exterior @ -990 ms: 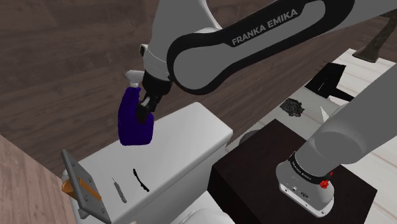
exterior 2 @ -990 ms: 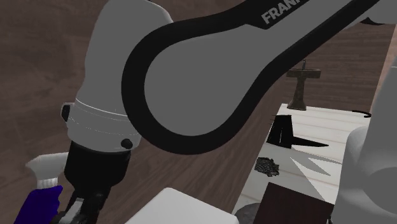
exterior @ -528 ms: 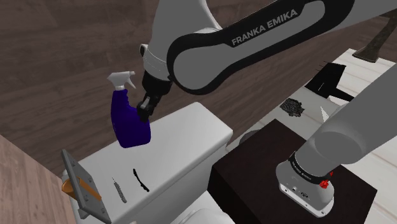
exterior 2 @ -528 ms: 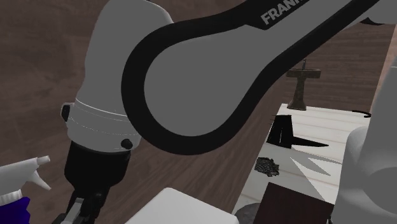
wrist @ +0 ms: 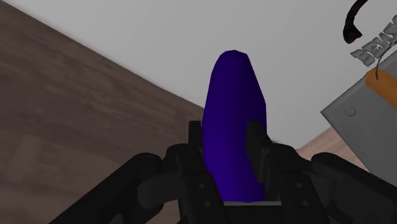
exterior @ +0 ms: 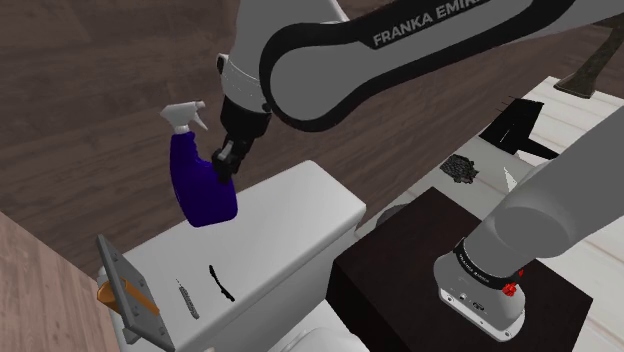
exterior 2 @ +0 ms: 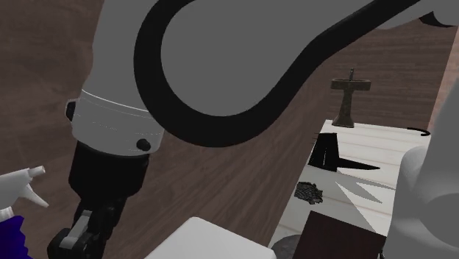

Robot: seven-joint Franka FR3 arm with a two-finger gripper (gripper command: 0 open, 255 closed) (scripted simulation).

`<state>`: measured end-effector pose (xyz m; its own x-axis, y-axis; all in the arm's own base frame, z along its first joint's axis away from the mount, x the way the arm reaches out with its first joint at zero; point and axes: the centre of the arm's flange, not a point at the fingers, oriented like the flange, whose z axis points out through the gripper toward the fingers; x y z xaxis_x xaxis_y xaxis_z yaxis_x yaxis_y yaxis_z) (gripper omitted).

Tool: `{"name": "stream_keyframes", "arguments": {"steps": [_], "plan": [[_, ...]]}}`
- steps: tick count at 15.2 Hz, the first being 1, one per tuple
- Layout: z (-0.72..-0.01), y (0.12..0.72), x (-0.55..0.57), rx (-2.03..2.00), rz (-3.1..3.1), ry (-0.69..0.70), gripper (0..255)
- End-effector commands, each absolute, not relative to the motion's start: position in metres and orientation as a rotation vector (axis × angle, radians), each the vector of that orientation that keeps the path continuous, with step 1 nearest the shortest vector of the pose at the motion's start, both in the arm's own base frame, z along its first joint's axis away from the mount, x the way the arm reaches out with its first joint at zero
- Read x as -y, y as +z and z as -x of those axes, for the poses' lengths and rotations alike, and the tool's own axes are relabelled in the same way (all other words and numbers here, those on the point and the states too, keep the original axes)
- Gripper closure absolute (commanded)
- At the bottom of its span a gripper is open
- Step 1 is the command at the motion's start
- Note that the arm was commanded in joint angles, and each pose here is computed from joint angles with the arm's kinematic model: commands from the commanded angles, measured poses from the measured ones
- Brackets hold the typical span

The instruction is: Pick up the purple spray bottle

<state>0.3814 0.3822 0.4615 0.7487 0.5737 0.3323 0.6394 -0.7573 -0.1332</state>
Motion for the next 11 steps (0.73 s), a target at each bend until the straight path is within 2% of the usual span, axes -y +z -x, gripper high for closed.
{"name": "stream_keyframes", "arguments": {"steps": [1,11], "plan": [[-0.382,0.472,-0.382,0.955,2.709,-0.401,255],[-0.382,0.515,-0.382,0.955,2.709,-0.401,255]]}}
